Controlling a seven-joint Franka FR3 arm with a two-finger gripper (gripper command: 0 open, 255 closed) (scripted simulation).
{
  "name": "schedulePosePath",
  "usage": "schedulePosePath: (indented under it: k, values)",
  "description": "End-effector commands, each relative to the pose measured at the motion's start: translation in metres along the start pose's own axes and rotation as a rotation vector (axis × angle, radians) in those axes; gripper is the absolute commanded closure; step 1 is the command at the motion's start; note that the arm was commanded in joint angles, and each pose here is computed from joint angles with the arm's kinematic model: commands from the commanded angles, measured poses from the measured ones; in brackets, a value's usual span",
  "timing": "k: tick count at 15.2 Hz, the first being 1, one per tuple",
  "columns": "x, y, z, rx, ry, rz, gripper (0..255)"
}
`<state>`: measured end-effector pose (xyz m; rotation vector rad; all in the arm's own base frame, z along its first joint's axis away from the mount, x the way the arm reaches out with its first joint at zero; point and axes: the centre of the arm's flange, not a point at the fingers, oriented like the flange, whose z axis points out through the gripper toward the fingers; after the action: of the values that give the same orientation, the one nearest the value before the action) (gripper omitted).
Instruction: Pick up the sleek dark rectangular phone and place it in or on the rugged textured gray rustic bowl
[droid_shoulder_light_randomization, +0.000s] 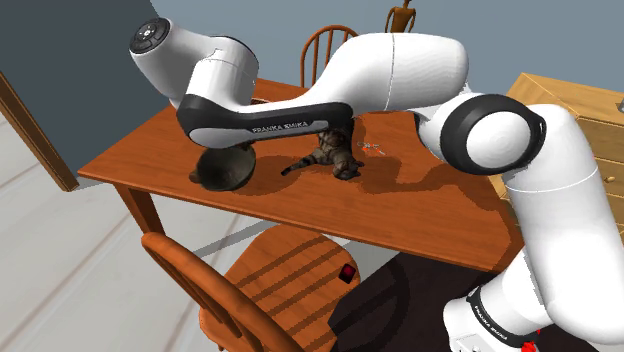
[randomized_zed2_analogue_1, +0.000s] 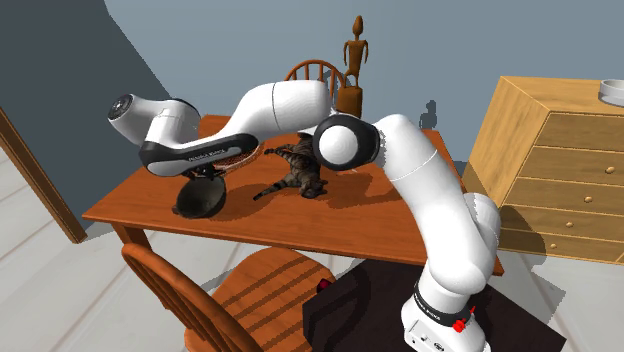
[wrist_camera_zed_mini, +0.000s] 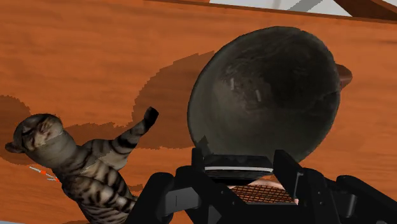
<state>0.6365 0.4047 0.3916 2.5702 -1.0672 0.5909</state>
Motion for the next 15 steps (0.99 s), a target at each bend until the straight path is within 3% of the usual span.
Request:
schedulePosePath:
  k: [1,15]
  values:
    - [-0.007,-0.005,0.006,0.000,-0.001,0.000,255]
    - [-0.039,-0.012,0.065,0.000,-0.001,0.000,255]
